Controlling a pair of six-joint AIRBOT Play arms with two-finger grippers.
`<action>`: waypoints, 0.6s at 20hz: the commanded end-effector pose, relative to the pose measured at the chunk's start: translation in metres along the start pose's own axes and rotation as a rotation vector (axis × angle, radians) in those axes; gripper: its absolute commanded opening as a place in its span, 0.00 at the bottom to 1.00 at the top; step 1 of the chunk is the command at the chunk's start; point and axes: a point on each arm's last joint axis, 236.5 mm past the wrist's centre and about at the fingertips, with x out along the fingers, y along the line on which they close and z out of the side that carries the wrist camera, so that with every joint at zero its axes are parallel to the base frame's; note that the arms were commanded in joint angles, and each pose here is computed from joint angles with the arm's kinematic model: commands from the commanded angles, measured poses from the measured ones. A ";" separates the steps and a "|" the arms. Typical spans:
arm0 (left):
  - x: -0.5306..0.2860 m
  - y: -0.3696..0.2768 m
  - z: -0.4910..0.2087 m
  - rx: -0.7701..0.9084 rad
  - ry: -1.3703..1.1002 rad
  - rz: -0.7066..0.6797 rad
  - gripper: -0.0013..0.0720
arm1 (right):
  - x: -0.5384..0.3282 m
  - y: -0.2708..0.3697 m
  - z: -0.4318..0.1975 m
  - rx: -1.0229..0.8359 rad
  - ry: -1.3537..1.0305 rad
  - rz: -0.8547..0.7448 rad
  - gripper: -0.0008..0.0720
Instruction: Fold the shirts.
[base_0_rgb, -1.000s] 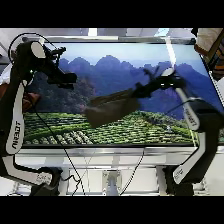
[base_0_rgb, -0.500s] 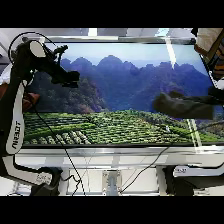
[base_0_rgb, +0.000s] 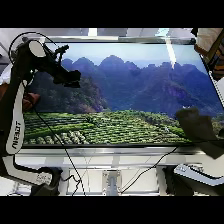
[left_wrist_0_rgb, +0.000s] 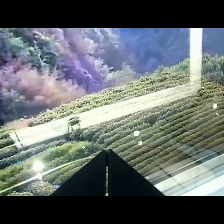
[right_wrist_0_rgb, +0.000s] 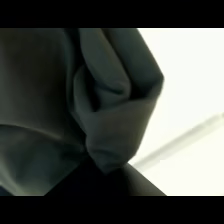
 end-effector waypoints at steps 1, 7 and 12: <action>0.000 -0.004 -0.004 0.003 0.014 -0.012 0.03 | 0.045 -0.011 -0.032 -0.060 0.124 -0.103 0.05; 0.001 -0.008 -0.007 0.010 0.028 -0.017 0.03 | 0.041 -0.011 -0.028 -0.057 0.102 -0.096 0.56; 0.001 -0.010 -0.007 0.010 0.029 -0.025 0.03 | -0.017 0.033 0.021 0.010 -0.158 0.175 0.56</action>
